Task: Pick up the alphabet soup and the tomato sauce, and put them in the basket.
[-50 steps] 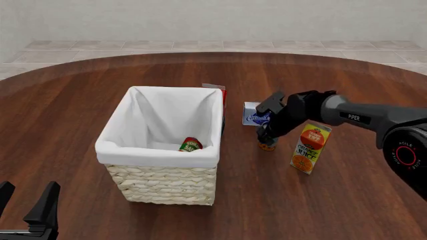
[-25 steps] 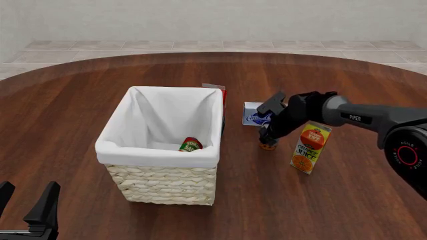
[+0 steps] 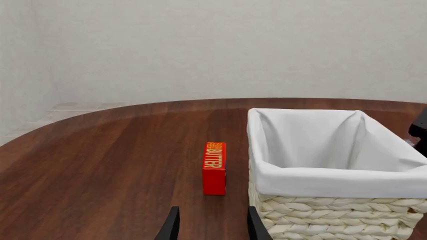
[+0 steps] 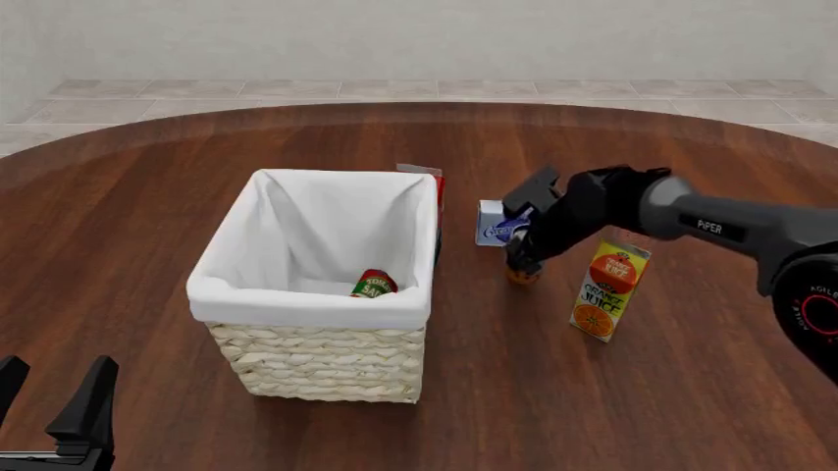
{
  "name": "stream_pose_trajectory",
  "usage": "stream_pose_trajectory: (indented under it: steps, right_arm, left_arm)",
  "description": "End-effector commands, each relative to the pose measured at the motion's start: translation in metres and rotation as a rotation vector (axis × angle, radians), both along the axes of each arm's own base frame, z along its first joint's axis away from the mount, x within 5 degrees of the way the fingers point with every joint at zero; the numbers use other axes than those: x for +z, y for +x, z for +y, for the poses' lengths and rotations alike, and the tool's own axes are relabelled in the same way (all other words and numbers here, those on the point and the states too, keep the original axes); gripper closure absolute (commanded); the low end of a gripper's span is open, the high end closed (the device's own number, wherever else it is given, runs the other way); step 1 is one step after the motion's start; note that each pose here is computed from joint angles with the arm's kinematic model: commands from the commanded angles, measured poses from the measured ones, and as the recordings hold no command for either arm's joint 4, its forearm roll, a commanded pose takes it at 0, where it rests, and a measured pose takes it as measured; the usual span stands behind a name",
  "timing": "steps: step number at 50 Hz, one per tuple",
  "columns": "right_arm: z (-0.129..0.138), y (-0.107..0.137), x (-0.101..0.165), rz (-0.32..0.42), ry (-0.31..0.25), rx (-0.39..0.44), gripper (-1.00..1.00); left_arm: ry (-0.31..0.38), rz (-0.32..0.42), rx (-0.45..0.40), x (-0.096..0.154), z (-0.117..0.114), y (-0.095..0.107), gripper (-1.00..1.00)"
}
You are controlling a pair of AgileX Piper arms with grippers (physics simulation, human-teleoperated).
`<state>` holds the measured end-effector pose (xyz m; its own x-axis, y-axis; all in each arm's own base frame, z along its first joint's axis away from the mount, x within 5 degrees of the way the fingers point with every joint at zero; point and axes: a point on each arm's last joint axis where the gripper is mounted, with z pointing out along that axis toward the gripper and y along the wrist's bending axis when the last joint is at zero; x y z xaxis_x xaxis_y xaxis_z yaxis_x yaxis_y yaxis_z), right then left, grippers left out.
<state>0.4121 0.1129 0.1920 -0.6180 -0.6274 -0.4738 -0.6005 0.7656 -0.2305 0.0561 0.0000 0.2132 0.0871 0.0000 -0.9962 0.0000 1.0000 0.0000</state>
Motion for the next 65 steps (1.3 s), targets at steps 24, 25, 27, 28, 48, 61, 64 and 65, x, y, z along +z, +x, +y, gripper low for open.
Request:
stream_pose_trajectory:
  steps: [24, 25, 27, 28, 48, 61, 64, 65]
  right_arm:
    - [0.007, -0.014, 0.039, -0.059, 0.026, 0.006, 1.0]
    - [0.007, -0.014, 0.039, -0.059, 0.026, 0.006, 1.0]
    - [0.007, -0.014, 0.04, -0.061, 0.027, 0.007, 1.0]
    - [0.007, -0.015, 0.042, -0.063, 0.028, 0.007, 1.0]
    - [0.013, -0.026, 0.068, -0.097, 0.043, 0.025, 1.0]
    - [0.015, -0.031, 0.085, -0.122, 0.052, 0.031, 1.0]
    - [0.015, -0.032, 0.089, -0.127, 0.056, 0.03, 1.0]
    - [0.016, -0.033, 0.089, -0.128, 0.056, 0.031, 1.0]
  left_arm:
    - [0.0, 0.0, 0.0, 0.0, 0.0, 0.0, -1.0]
    - [0.0, 0.0, 0.0, 0.0, 0.0, 0.0, -1.0]
    - [0.0, 0.0, 0.0, 0.0, 0.0, 0.0, -1.0]
    - [0.0, 0.0, 0.0, 0.0, 0.0, 0.0, -1.0]
    - [0.0, 0.0, 0.0, 0.0, 0.0, 0.0, -1.0]
    - [0.0, 0.0, 0.0, 0.0, 0.0, 0.0, -1.0]
    - [0.0, 0.0, 0.0, 0.0, 0.0, 0.0, -1.0]
    - [0.0, 0.0, 0.0, 0.0, 0.0, 0.0, -1.0]
